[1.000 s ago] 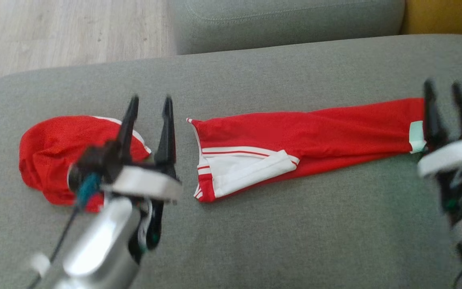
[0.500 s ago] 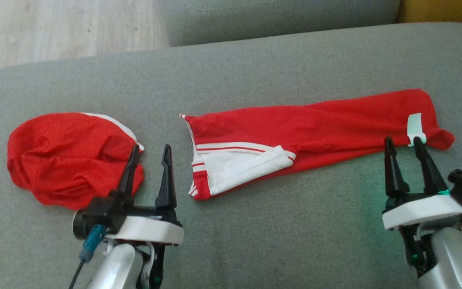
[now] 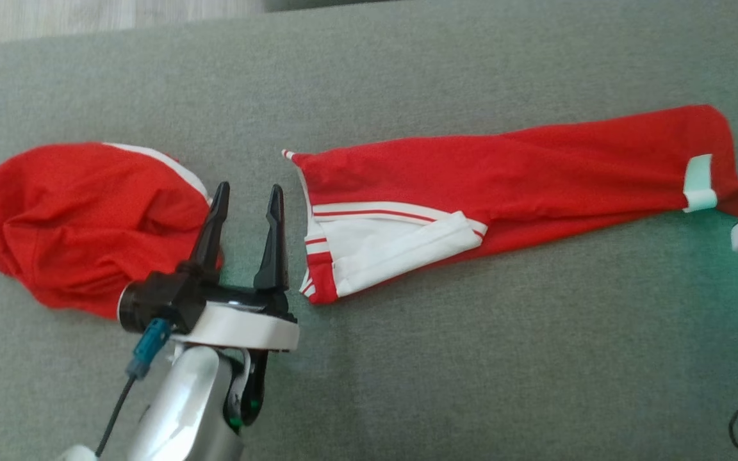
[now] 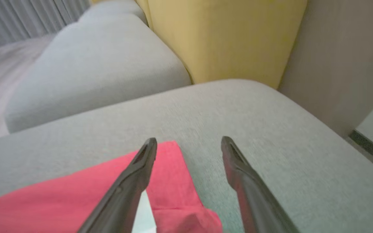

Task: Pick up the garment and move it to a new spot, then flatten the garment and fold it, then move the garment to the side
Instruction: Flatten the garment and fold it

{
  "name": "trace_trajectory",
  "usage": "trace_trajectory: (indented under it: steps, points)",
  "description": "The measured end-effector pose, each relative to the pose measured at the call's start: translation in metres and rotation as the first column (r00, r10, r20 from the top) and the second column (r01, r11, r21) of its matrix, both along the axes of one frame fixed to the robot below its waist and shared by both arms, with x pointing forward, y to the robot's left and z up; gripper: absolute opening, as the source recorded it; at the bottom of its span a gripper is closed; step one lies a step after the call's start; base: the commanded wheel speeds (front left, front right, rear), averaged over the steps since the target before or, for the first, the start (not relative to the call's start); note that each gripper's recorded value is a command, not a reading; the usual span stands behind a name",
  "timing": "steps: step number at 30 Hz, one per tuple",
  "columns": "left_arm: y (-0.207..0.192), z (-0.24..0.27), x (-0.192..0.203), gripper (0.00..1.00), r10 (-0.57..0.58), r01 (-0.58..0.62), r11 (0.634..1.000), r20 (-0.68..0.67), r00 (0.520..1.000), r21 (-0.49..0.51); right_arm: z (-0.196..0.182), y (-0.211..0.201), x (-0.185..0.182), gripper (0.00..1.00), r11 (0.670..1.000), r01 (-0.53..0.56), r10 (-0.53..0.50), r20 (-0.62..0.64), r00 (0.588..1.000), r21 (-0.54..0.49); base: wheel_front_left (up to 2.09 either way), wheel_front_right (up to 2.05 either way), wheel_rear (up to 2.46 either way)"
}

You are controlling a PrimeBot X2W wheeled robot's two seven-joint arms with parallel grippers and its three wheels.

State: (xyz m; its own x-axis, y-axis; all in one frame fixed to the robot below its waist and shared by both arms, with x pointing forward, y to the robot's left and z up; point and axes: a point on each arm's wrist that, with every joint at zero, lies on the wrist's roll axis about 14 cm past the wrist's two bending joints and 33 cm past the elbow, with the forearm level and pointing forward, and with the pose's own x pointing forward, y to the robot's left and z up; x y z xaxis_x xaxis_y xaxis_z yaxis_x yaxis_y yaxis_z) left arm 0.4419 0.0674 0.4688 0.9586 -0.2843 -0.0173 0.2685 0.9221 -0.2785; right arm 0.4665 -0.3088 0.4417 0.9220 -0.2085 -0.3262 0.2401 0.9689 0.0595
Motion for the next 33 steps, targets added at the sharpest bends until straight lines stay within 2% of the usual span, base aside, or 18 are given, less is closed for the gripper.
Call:
trace_trajectory:
  steps: [6, 17, 24, 25, 26, 33]
  points:
    - [0.009, -0.004, 0.006, 1.00, 0.015, -0.015, 1.000, -0.004, 1.000, 0.008, -0.047, 0.004, -0.002, 1.00, 0.998, 0.023, -0.011, -0.215, 0.976, 0.055, 0.00, 0.00, 0.00]
    - [0.015, -0.011, 0.007, 1.00, 0.028, -0.028, 0.999, -0.018, 0.999, 0.021, -0.078, 0.010, -0.010, 1.00, 0.993, 0.060, -0.020, -0.353, 0.935, 0.104, 0.00, 0.00, 0.00]
    - [0.015, -0.011, 0.014, 1.00, 0.031, -0.031, 0.999, -0.015, 0.999, 0.015, -0.081, 0.017, -0.006, 1.00, 0.985, 0.071, -0.009, -0.365, 0.931, 0.158, 0.00, 0.00, 0.00]
    - [0.015, -0.012, 0.015, 1.00, 0.031, -0.031, 0.999, -0.017, 0.999, 0.014, -0.081, 0.017, -0.006, 0.74, 0.983, 0.074, -0.008, -0.365, 0.931, 0.167, 0.00, 0.00, 0.00]
    - [0.014, -0.012, 0.015, 1.00, 0.030, -0.030, 0.999, -0.017, 0.999, 0.014, -0.081, 0.018, -0.006, 0.00, 0.981, 0.078, -0.008, -0.365, 0.931, 0.177, 0.00, 0.00, 0.00]
    - [0.013, -0.008, 0.017, 1.00, 0.029, -0.029, 1.000, -0.007, 1.000, 0.011, -0.072, 0.011, -0.006, 0.00, 0.982, 0.076, -0.014, -0.337, 0.942, 0.171, 0.00, 0.00, 0.00]
